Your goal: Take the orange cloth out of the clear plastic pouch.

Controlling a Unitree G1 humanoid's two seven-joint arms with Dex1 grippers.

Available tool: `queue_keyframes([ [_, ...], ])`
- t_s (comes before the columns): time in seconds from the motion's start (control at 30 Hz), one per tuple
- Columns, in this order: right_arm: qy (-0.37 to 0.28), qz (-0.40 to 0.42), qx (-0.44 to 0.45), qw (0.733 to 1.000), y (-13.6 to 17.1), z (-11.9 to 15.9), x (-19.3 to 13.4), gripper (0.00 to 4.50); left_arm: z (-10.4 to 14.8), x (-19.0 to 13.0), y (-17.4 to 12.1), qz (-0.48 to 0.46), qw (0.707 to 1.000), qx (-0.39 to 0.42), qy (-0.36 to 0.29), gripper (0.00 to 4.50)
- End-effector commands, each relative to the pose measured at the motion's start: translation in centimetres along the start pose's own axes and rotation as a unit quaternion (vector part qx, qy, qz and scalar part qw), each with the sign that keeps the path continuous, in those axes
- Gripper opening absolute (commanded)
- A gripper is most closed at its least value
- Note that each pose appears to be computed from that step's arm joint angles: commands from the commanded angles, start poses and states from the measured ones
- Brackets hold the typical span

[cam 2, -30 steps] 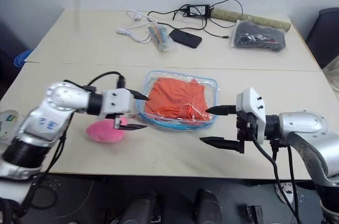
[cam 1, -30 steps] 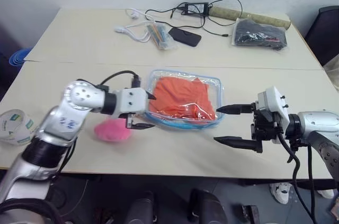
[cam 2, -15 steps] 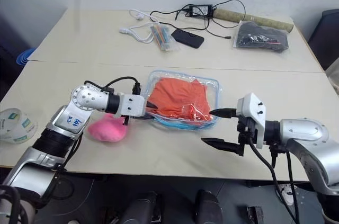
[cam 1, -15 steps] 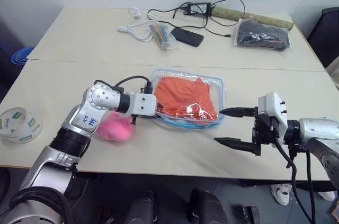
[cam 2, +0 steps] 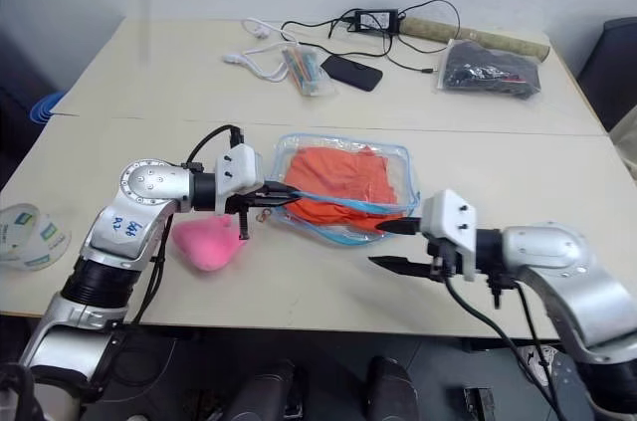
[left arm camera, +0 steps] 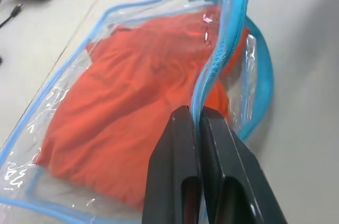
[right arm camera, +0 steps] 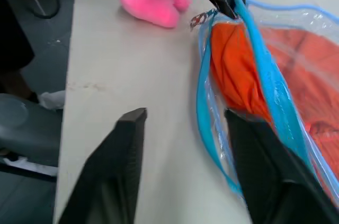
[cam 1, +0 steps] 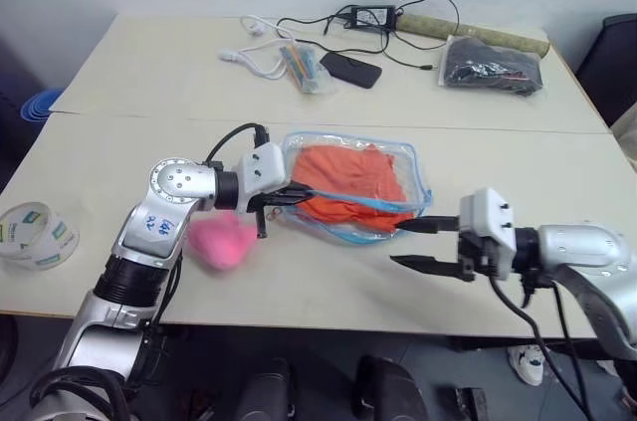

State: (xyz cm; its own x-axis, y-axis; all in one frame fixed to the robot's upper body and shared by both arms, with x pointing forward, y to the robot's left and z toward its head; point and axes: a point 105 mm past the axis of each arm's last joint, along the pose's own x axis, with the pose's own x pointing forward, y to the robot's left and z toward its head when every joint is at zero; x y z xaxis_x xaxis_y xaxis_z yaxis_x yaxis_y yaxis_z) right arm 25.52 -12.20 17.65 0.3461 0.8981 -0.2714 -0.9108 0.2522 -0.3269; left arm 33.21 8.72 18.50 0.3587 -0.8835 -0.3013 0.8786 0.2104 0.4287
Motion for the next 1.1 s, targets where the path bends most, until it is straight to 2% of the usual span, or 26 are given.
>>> queue_keyframes([
  [0.03,0.001,-0.081,-0.074,0.994,-1.2,0.5,2.3,1.19,1.5,-0.1,-0.3,0.017,1.000,0.009,-0.024,0.13],
  [0.1,0.009,-0.127,-0.093,0.988,-1.7,0.0,3.4,0.53,2.0,0.2,-0.2,0.031,0.999,0.010,-0.033,0.13],
  [0.23,0.070,-0.194,-0.182,0.961,-3.0,-2.4,4.6,0.53,2.9,0.6,-0.4,0.030,0.999,0.013,-0.044,0.13],
  [0.3,0.089,-0.194,-0.219,0.952,-3.1,-3.3,4.8,0.96,3.0,0.6,-0.5,0.026,0.999,0.016,-0.043,0.13],
  [0.37,0.102,-0.187,-0.211,0.954,-3.0,-4.3,4.8,1.49,3.2,0.6,-0.5,0.028,0.999,0.016,-0.044,0.13],
  [0.57,0.139,-0.221,-0.286,0.922,-4.6,-4.8,4.6,3.52,3.8,0.7,-1.3,0.009,0.998,0.020,-0.051,0.13],
  [0.9,0.171,-0.154,-0.395,0.890,-4.5,-5.9,7.5,3.52,5.3,1.3,-1.4,0.010,0.997,0.006,-0.076,0.13],
  [1.1,0.174,-0.183,-0.382,0.889,-6.5,-6.6,9.5,3.52,5.7,1.4,-1.4,0.012,0.997,-0.001,-0.082,0.13],
])
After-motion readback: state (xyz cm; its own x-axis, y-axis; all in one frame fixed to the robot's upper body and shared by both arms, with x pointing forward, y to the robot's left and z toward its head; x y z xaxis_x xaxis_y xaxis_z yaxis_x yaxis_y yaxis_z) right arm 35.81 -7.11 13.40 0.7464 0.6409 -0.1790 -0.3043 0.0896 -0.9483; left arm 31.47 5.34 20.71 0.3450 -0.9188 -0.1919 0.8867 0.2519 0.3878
